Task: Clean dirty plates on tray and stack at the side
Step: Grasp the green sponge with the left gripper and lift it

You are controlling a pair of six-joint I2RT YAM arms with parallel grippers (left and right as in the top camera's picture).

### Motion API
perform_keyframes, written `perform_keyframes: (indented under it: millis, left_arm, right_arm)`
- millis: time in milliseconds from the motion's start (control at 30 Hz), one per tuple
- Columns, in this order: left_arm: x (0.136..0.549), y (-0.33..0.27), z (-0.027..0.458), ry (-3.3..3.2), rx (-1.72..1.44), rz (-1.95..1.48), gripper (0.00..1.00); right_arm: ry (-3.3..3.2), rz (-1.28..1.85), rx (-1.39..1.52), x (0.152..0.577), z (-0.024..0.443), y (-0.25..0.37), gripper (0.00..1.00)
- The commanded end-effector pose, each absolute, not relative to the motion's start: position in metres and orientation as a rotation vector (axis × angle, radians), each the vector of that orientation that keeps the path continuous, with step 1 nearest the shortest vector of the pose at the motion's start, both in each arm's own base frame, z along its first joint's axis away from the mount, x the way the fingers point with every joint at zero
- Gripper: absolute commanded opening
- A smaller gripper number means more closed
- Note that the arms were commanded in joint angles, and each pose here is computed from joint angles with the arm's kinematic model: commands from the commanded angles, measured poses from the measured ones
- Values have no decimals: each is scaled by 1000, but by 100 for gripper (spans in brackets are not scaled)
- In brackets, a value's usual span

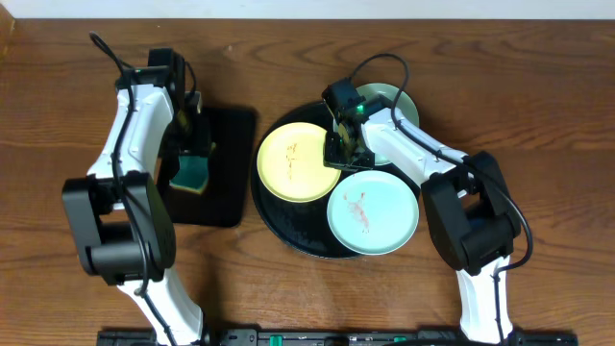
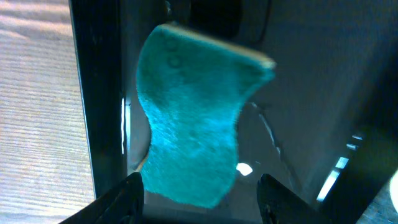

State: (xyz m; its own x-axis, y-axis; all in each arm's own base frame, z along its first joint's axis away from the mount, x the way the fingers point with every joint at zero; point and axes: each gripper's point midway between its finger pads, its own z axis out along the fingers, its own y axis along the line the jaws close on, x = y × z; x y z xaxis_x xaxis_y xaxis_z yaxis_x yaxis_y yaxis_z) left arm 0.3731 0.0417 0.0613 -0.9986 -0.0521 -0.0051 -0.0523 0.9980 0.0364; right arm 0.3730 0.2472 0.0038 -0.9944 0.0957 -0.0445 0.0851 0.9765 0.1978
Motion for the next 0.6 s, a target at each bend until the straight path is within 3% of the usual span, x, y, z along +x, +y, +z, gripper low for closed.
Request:
perform_keyframes:
  millis: [0, 200, 567]
  left_arm:
    - [365, 56, 43, 3192, -105, 49, 59]
    - [366, 31, 23, 3207, 2, -282, 59]
    - [371, 31, 15, 3199, 2, -281, 61]
  right_arm:
    - [3086, 236, 131, 369, -14, 247, 2]
    - [3083, 239, 130, 370, -14, 248, 2]
    - [3082, 239, 129, 370, -14, 248, 2]
